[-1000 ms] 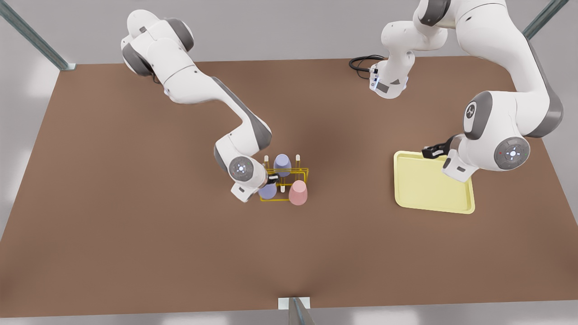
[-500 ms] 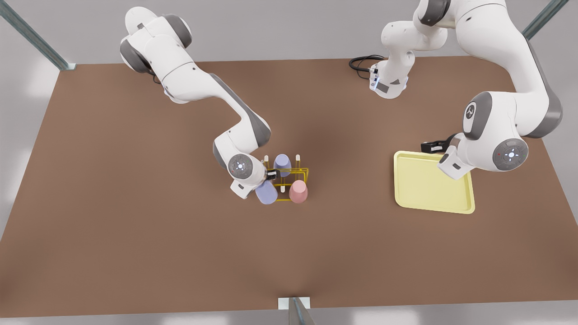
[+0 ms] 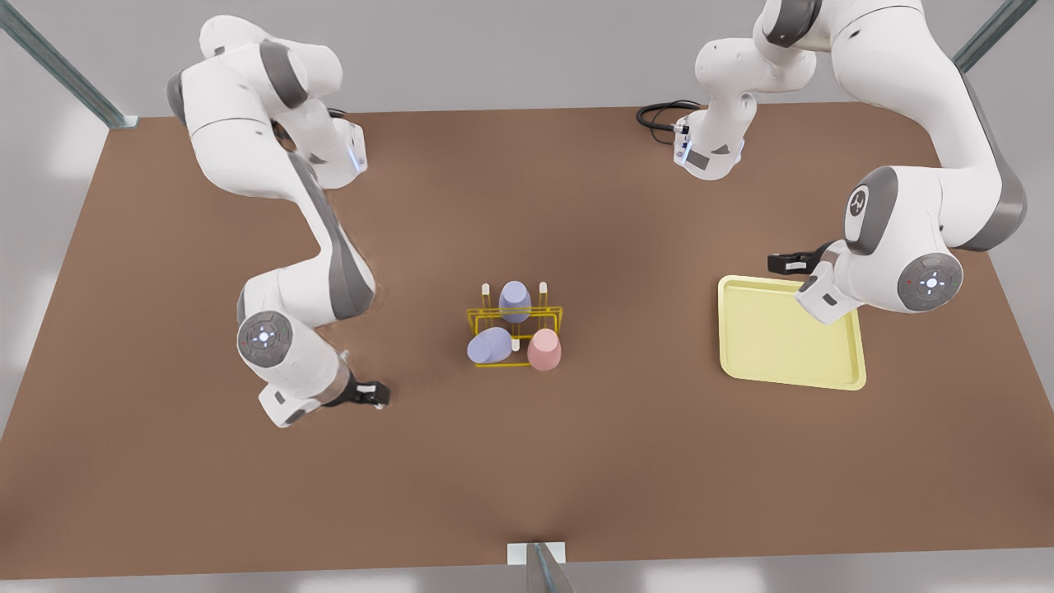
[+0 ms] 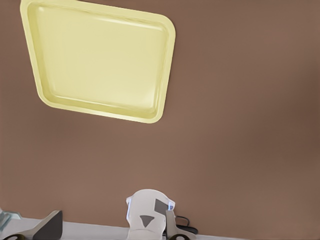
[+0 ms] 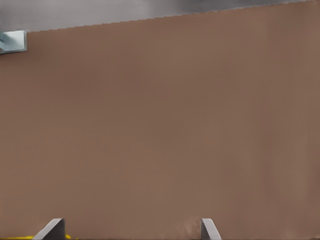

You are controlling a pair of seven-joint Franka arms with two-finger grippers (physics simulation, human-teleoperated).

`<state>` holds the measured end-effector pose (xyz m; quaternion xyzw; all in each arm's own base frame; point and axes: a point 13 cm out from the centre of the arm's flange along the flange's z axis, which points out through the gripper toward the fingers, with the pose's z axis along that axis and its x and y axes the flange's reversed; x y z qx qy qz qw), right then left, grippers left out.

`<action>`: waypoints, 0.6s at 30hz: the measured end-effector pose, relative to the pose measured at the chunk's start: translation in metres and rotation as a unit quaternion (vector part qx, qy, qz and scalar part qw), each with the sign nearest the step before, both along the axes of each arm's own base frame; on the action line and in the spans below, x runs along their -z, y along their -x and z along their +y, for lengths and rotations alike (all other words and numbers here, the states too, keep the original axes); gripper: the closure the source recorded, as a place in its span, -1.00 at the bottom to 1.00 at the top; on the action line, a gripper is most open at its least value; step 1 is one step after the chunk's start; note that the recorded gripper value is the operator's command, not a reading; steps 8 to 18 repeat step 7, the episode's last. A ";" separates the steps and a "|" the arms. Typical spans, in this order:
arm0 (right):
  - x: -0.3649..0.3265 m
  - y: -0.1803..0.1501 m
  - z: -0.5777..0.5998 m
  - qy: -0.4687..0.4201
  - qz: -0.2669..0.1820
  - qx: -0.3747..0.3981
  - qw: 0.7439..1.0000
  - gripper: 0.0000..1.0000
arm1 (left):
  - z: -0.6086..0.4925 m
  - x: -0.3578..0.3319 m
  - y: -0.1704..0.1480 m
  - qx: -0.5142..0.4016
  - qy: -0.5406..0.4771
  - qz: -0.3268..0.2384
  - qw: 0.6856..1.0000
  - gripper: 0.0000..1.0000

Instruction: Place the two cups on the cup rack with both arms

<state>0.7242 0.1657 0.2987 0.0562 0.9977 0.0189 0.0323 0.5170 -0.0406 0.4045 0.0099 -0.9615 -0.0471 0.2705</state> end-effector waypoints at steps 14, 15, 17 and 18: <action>-0.137 0.061 -0.156 0.035 0.007 0.013 0.999 -1.00 | 0.000 -0.001 0.001 0.008 0.005 0.002 1.000 -1.00; -0.137 0.061 -0.156 0.035 0.007 0.013 0.999 -1.00 | 0.000 -0.001 0.001 0.008 0.005 0.002 1.000 -1.00; -0.137 0.061 -0.156 0.035 0.007 0.013 0.999 -1.00 | 0.000 -0.001 0.001 0.008 0.005 0.002 1.000 -1.00; -0.137 0.061 -0.156 0.035 0.007 0.013 0.999 -1.00 | 0.000 -0.001 0.001 0.008 0.005 0.002 1.000 -1.00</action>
